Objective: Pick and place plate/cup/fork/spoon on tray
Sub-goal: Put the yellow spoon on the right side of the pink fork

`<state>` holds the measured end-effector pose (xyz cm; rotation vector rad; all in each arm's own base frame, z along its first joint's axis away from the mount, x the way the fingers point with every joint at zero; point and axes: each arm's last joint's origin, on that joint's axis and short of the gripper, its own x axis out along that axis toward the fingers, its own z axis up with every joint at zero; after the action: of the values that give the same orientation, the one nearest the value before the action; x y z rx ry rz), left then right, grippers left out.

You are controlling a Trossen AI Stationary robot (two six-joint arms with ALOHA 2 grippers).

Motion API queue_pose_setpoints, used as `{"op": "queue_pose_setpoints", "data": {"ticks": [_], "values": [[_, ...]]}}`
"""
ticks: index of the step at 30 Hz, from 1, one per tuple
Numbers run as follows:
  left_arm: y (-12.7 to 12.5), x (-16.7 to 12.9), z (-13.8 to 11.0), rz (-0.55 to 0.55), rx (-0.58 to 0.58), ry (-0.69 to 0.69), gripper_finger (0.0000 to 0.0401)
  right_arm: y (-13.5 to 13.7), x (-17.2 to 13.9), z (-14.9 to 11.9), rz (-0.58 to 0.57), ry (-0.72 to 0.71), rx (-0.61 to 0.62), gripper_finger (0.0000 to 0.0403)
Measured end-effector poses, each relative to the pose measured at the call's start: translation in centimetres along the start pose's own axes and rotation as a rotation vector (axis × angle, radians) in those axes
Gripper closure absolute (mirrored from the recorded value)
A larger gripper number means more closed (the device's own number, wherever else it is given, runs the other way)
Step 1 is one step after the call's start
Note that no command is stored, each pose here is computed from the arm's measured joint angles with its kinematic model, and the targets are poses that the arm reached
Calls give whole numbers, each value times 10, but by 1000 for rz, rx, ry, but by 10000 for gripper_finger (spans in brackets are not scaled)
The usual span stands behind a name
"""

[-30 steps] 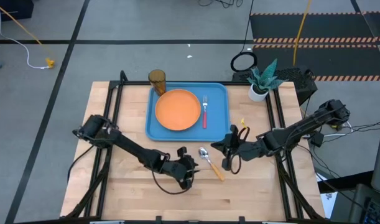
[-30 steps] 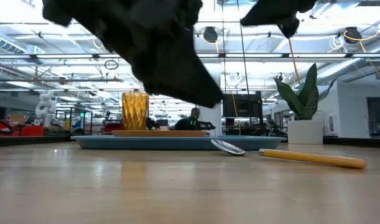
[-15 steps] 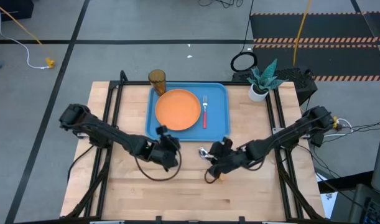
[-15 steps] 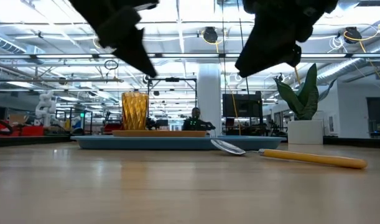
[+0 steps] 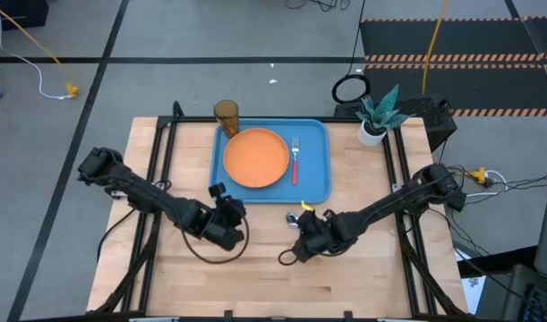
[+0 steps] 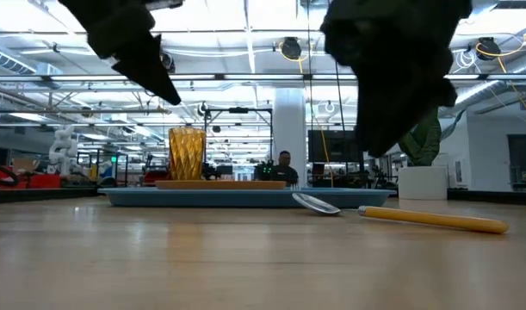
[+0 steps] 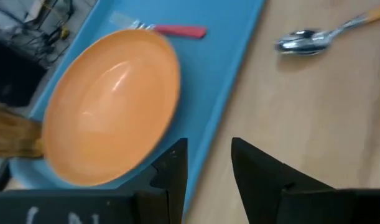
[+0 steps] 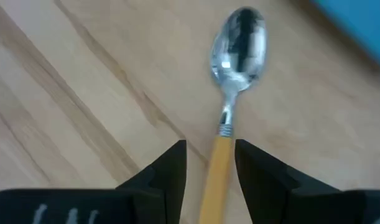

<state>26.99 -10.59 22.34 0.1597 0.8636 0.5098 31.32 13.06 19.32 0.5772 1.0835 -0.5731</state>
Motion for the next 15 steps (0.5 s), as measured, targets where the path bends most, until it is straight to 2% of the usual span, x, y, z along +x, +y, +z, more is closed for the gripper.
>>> {"op": "queue_pose_setpoints", "data": {"ticks": [7, 15], "values": [[-13, 1, -14, -47, 4, -41, 274, 0, 24, 11, 4, 38, -9, 273], [-16, 5, -25, -64, -1, -42, 274, -3, 26, 15, -6, 40, -45, 273]]}}
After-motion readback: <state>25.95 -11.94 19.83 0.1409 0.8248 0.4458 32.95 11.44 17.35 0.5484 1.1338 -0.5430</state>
